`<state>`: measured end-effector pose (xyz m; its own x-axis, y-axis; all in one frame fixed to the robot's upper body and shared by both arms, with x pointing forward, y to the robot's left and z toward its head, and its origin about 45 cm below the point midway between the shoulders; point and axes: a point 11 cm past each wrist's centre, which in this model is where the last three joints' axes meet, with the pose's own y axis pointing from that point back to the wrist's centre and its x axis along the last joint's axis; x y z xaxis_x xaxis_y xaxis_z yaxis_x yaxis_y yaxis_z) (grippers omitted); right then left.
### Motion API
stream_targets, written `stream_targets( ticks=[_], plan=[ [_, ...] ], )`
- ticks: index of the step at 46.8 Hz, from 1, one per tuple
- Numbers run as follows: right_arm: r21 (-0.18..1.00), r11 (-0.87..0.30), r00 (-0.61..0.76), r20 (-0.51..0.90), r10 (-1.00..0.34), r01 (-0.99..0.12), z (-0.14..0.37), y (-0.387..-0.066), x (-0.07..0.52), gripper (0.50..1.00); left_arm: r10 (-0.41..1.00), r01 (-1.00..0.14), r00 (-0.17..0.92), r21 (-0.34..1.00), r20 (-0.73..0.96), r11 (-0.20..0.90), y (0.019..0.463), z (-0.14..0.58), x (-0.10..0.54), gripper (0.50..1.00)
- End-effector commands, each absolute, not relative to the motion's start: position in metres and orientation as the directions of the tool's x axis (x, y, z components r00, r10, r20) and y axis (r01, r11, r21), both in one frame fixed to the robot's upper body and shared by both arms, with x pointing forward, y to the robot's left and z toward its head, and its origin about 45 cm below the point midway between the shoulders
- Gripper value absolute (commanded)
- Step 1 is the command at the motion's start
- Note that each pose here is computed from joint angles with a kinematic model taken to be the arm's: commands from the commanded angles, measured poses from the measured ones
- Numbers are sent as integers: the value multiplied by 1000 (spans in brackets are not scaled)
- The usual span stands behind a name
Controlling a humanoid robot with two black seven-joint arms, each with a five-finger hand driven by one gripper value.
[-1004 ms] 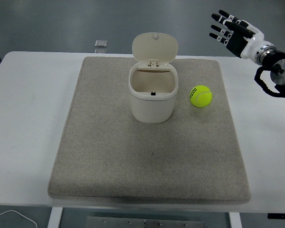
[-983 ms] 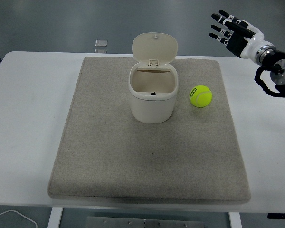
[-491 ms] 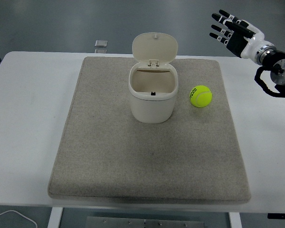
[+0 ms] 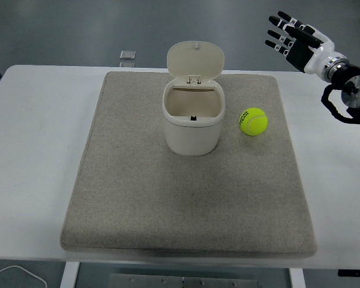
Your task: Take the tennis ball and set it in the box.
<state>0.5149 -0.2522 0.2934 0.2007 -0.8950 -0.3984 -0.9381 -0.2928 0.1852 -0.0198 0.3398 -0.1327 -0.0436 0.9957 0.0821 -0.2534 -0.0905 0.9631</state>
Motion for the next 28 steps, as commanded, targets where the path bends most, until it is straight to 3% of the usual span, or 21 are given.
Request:
stream_targets(
  ticks=[1,28],
  plan=[
    [180,-306,214,-403,-890,-935,293,-252,515,930,996,-253,-44,963,83,-92,340,-133,-20,992],
    [124,-290,234,-341,-910,-949,299,-258,517,930,996,-253,-44,963,82,-90,340,-133,-20,992]
  ],
)
